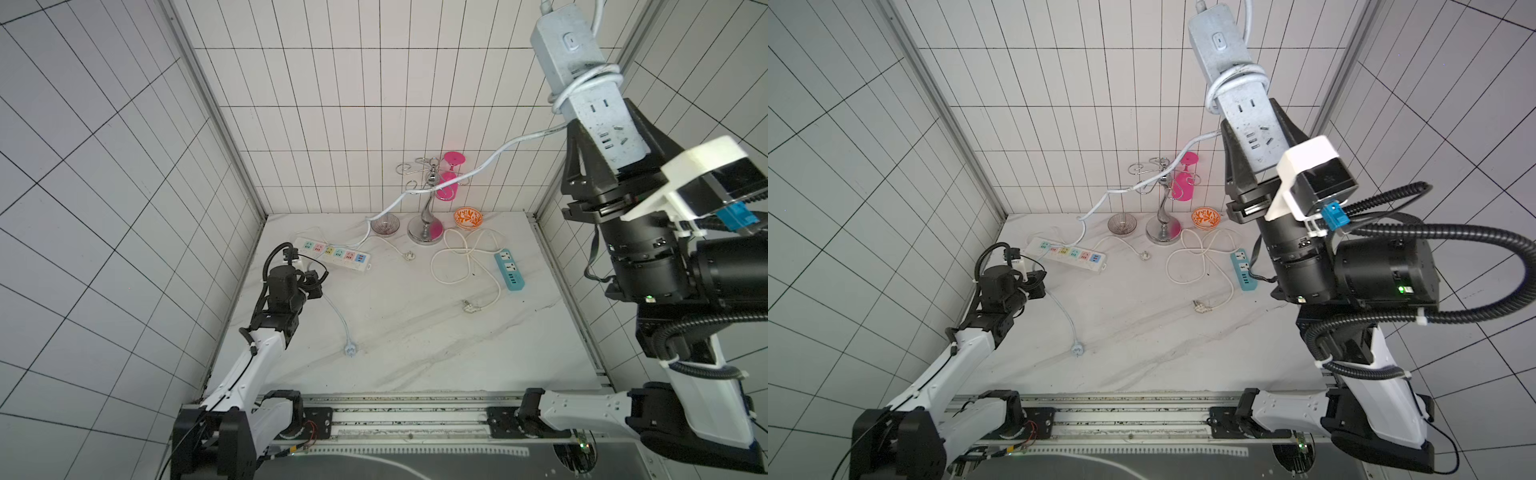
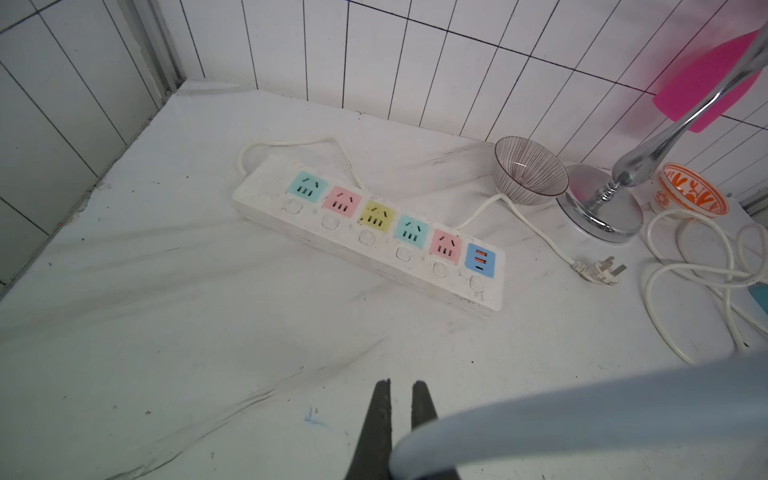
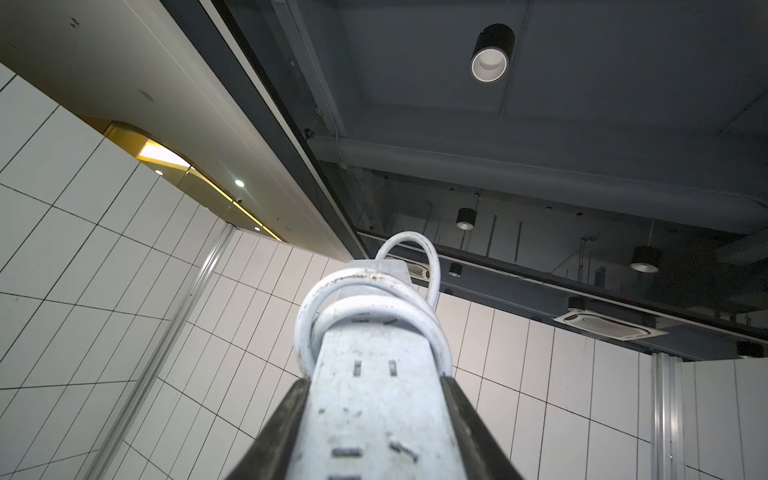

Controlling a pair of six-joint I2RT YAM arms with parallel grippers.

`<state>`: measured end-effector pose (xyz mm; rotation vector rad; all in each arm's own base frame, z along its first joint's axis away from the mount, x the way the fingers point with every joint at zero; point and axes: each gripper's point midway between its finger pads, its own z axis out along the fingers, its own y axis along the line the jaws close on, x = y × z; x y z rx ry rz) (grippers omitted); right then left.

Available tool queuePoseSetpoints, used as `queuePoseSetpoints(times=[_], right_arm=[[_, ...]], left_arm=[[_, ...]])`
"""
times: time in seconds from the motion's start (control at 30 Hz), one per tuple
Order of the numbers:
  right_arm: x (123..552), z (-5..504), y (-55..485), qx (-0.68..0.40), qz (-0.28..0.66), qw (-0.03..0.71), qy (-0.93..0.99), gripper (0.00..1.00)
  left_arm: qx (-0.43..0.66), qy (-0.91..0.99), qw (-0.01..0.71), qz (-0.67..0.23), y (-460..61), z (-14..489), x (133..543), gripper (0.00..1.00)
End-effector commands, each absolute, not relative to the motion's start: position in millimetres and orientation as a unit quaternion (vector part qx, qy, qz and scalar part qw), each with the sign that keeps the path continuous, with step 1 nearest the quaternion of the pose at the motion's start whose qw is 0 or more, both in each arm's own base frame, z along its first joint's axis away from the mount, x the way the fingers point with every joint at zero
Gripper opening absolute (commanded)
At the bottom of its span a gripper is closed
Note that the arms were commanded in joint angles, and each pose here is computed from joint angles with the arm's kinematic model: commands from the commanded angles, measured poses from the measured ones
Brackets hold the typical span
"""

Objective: Wrap the cord around the power strip
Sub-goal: Adjust the power cord.

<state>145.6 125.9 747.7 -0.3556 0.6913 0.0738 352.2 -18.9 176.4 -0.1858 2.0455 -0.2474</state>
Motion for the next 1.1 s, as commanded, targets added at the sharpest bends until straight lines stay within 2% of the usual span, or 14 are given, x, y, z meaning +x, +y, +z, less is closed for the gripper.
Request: queuePoseSetpoints(times=[0.0,0.07,0.17,0.23,0.27,0.5,0.7,0.83,0.93,1.07], right_arm=[[91,793,35,-0.059,0.061,0.962,0.259,0.00],[93,791,46,-0.079,0.081,0.958,0.265,0.00],[98,784,67,-0.110,0.121,0.946,0.279,0.00],[101,776,80,-0.129,0.148,0.937,0.288,0.00],[101,772,84,-0.135,0.157,0.934,0.291,0.00],[106,746,113,-0.178,0.223,0.903,0.321,0.00],[113,721,141,-0.216,0.270,0.865,0.362,0.00],[113,711,161,-0.243,0.312,0.836,0.381,0.00],[118,705,172,-0.253,0.322,0.822,0.395,0.00],[119,703,179,-0.257,0.333,0.815,0.399,0.00]], left_arm=[[-0.127,0.852,0.502,-0.074,2,171,348,0.01],[-0.102,0.850,0.509,-0.087,-6,181,351,0.22],[-0.081,0.848,0.518,-0.074,-8,199,354,0.33],[-0.079,0.844,0.527,-0.059,-7,210,353,0.49],[-0.078,0.843,0.530,-0.056,-6,211,353,0.53],[-0.019,0.812,0.577,-0.087,-35,249,352,0.54],[0.034,0.780,0.623,-0.049,-48,299,343,0.56],[0.167,0.729,0.650,-0.132,-110,328,323,0.56],[0.286,0.660,0.663,-0.209,-168,344,285,0.58],[0.371,0.575,0.677,-0.270,-216,351,240,0.62]])
